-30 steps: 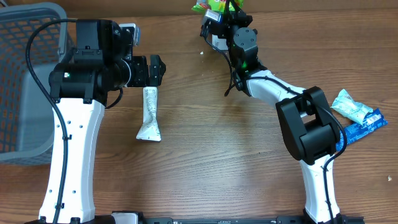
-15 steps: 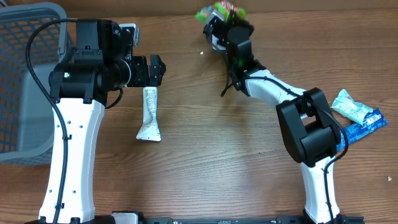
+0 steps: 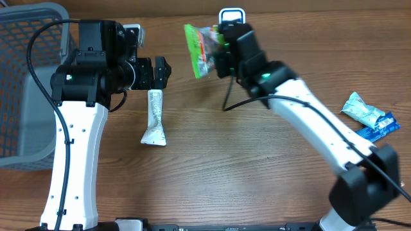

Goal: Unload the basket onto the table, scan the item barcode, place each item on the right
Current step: 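Carry the green bag right and drop it near the other items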

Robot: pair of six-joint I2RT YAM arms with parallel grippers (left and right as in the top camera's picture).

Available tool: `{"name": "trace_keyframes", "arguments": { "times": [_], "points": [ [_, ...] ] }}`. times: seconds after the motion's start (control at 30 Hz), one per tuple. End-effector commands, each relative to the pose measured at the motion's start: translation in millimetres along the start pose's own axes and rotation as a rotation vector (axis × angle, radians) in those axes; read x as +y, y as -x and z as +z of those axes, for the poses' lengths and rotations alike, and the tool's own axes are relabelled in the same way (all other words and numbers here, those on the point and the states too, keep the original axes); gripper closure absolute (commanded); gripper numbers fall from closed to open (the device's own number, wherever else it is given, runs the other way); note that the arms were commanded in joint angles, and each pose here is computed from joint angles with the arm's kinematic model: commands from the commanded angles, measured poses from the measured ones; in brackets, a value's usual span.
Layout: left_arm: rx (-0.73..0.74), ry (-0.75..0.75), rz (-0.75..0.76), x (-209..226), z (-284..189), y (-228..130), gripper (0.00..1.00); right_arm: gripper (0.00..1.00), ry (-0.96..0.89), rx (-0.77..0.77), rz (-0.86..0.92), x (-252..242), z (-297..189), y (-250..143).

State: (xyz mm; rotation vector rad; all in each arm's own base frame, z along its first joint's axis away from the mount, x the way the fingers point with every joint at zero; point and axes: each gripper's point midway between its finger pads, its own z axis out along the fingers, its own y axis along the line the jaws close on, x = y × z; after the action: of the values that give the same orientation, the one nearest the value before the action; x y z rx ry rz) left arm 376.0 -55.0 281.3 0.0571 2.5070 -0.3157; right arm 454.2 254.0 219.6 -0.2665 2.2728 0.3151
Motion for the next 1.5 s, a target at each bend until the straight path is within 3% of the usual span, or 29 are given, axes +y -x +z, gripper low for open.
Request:
{"name": "trace_keyframes", "arguments": {
  "times": [0.0, 0.2, 0.33, 0.53, 0.57, 0.63, 0.67, 0.7, 0.73, 0.97, 1.2, 1.47],
  "points": [
    [-0.005, -0.020, 0.026, -5.5, 0.1, 3.5, 0.01, 0.96, 0.035, 0.094, 0.339, -32.2, -21.9, -4.4],
    [-0.005, -0.021, 0.027, -6.3, 0.2, 3.4, 0.00, 0.96, -0.250, 0.269, 0.628, -174.4, -41.9, -58.4],
    [-0.004, -0.021, 0.027, -6.2, 0.2, 3.3, 0.00, 0.96, -0.488, 0.307, 0.749, -265.6, -55.9, -100.3],
    [-0.005, -0.021, 0.027, -6.2, 0.2, 3.4, 0.00, 0.94, -0.608, 0.320, 0.902, -340.2, -65.3, -148.1],
    [-0.005, -0.021, 0.027, -6.1, 0.2, 3.4, 0.00, 0.86, -0.616, 0.318, 0.913, -345.1, -66.7, -150.8],
    [-0.005, -0.021, 0.027, -6.1, 0.2, 3.4, 0.00, 0.38, -0.633, 0.313, 0.937, -355.7, -73.0, -154.9],
    [-0.005, -0.021, 0.027, -6.1, 0.2, 3.4, 0.00, 0.24, -0.639, 0.311, 0.945, -359.0, -75.6, -155.7],
    [-0.005, -0.021, 0.027, -6.3, 0.2, 3.4, 0.00, 0.18, -0.640, 0.309, 0.950, -360.5, -76.9, -155.7],
    [-0.004, -0.021, 0.027, -6.3, 0.2, 3.3, 0.00, 0.09, -0.611, 0.313, 0.959, -357.1, -75.8, -154.0],
    [-0.004, -0.020, 0.027, -6.2, 0.2, 3.3, 0.00, 0.08, -0.300, 0.305, 0.884, -302.5, -66.2, -103.9],
    [-0.005, -0.021, 0.027, -6.3, 0.2, 3.4, 0.00, 0.08, 0.180, 0.296, 0.706, -173.6, -43.1, -48.2],
    [-0.005, -0.021, 0.027, -6.3, 0.2, 3.4, 0.00, 0.08, 0.325, 0.341, 0.501, -41.8, -8.1, -47.1]
  ]
}}
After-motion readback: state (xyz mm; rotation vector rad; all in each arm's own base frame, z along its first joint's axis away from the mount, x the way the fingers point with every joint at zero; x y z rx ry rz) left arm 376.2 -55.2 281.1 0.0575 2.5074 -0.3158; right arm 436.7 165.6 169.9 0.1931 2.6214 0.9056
